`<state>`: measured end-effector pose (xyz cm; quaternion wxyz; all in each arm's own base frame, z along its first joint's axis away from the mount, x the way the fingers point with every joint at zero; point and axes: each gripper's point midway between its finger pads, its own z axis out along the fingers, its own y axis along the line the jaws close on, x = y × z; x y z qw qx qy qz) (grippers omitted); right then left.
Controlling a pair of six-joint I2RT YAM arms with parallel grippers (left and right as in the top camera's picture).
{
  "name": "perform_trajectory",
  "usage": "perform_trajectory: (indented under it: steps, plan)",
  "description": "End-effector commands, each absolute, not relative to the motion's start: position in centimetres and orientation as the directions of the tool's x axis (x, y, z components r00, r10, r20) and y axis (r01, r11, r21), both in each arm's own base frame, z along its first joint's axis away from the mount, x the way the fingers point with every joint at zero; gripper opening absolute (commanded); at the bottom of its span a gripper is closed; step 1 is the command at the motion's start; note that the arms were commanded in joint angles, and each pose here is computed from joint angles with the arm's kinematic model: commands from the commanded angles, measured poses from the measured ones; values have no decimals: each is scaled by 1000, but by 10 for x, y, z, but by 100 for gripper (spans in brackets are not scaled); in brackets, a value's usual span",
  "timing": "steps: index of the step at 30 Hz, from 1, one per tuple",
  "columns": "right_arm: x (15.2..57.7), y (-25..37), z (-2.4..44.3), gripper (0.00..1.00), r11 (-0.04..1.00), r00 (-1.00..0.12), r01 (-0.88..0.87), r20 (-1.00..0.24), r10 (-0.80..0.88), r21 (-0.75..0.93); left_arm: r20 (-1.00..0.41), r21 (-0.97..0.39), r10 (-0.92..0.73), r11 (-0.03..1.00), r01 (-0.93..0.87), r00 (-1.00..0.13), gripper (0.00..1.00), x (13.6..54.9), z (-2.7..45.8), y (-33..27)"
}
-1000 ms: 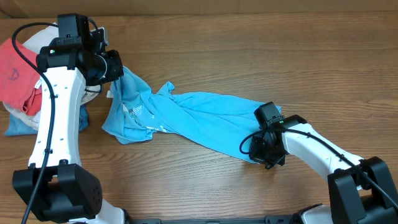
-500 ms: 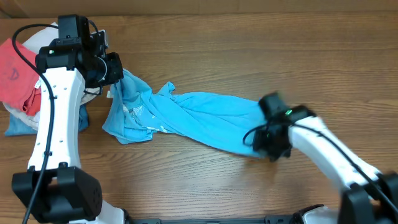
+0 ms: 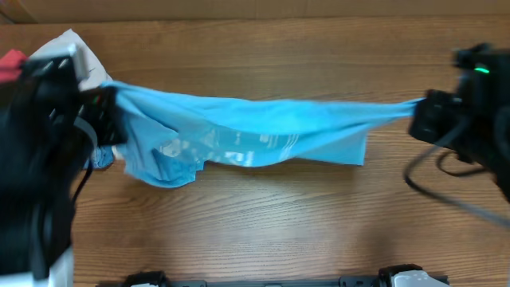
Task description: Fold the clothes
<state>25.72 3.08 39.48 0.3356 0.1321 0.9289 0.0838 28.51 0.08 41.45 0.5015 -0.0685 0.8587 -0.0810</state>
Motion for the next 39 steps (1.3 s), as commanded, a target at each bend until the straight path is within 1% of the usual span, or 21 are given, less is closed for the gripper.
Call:
perform_trajectory:
  steps: [1, 4, 7, 9, 12, 15, 18, 22, 24, 27, 29, 31, 32, 34, 36, 39]
  plan:
    - [236, 14, 457, 4, 955, -582, 175, -757, 296, 239, -928, -153, -188, 980, -129, -323, 4, 238, 457, 19]
    - [217, 9, 490, 4, 950, -478, 154, -821, 313, 272, -955, -159, -193, 974, -159, -224, 4, 206, 478, 24]
    - [207, 2, 507, 4, 945, -414, 166, -850, 326, 281, -967, -176, -205, 967, -185, -151, 4, 186, 492, 28]
    - [207, 0, 509, 4, 944, -400, 177, -856, 326, 277, -970, -178, -203, 967, -181, -135, 4, 184, 496, 28]
    - [217, -7, 504, 4, 943, -411, 225, -853, 322, 247, -964, -177, -206, 968, -177, -165, 4, 195, 490, 27]
    - [243, -9, 491, 4, 941, -455, 260, -833, 315, 214, -950, -175, -212, 970, -171, -229, 4, 222, 479, 26]
    - [283, -5, 469, 4, 944, -527, 282, -794, 302, 172, -927, -181, -219, 972, -146, -305, 4, 267, 462, 23]
    - [360, -9, 427, 4, 939, -604, 324, -740, 296, 110, -895, -196, -225, 974, -115, -384, 4, 345, 433, 22]
    - [405, -19, 400, 4, 931, -624, 355, -719, 305, 87, -885, -210, -227, 974, -87, -407, 4, 396, 413, 20]
    - [463, -37, 366, 4, 918, -615, 385, -714, 334, 98, -885, -234, -236, 971, -55, -400, 4, 463, 386, 20]
    - [495, -52, 355, 4, 908, -579, 394, -729, 364, 141, -880, -279, -286, 957, -75, -380, 4, 500, 375, 26]
    - [510, -63, 362, 4, 904, -530, 379, -755, 387, 197, -877, -324, -321, 945, -54, -357, 4, 520, 383, 28]
    - [515, -69, 370, 4, 901, -498, 375, -772, 395, 220, -886, -333, -322, 943, -27, -333, 4, 527, 397, 29]
    - [517, -85, 401, 4, 894, -408, 361, -817, 407, 265, -909, -336, -321, 942, 10, -268, 4, 534, 432, 34]
    - [510, -95, 431, 4, 892, -340, 339, -846, 411, 297, -934, -322, -311, 946, 37, -175, 4, 530, 476, 41]
    - [491, -104, 468, 4, 893, -273, 307, -868, 414, 329, -955, -294, -290, 953, 73, -67, 4, 505, 536, 44]
